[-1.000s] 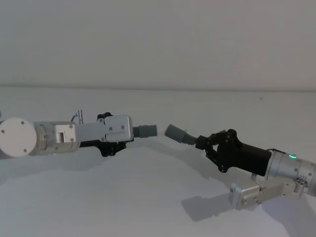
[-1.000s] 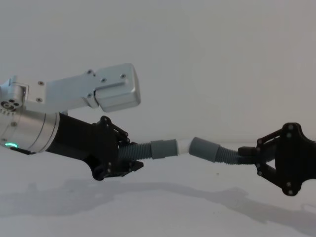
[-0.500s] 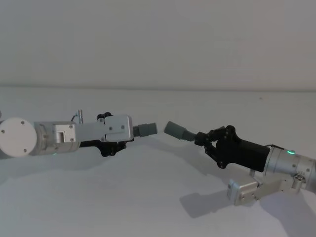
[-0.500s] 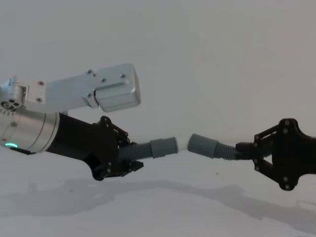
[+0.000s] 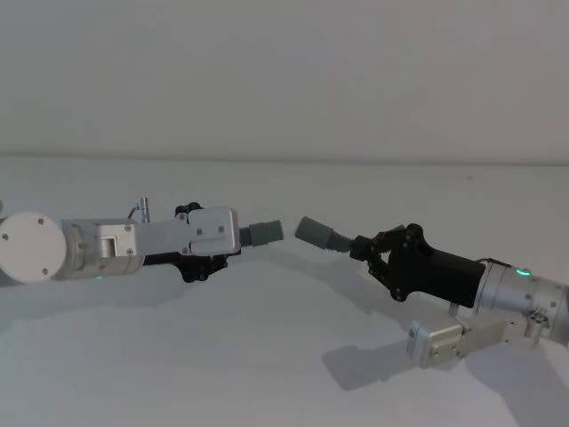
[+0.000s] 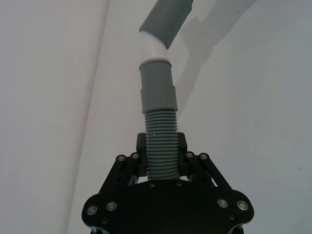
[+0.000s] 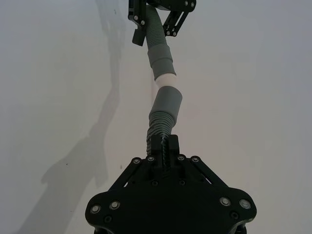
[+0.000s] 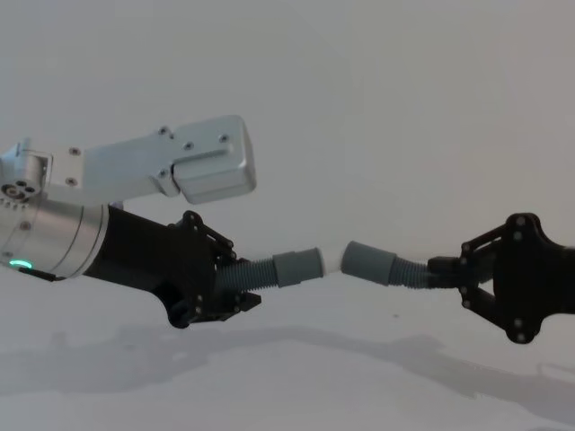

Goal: Use both hands to pick up one end of the pipe from the table, align the ends, and insert them.

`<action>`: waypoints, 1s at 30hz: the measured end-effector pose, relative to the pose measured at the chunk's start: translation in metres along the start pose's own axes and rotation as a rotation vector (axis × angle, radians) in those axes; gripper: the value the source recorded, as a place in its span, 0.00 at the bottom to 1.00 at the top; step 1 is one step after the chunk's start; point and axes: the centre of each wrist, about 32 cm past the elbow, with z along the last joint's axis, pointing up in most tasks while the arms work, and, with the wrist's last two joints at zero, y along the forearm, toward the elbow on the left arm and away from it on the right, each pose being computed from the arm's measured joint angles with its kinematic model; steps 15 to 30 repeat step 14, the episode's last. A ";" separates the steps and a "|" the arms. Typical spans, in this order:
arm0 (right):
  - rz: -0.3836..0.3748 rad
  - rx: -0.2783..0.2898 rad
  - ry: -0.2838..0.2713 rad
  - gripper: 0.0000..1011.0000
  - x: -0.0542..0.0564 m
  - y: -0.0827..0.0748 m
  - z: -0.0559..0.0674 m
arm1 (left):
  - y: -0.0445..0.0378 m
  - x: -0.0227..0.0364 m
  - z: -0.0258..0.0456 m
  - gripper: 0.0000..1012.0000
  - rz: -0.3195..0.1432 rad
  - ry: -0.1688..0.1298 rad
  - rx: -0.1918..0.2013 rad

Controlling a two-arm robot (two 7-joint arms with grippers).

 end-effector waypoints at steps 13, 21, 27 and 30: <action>0.000 -0.001 -0.001 0.06 0.000 0.000 0.000 | 0.0000 0.0000 0.0000 0.31 0.000 0.000 0.000; 0.001 -0.001 -0.001 0.06 0.000 0.000 0.000 | 0.0000 0.0000 0.0000 0.31 0.000 0.000 0.000; 0.001 -0.001 -0.001 0.06 0.000 0.000 0.000 | 0.0000 0.0000 0.0000 0.31 0.000 0.000 0.000; 0.001 -0.001 -0.001 0.06 0.000 0.000 0.000 | 0.0000 0.0000 0.0000 0.31 0.000 0.000 0.000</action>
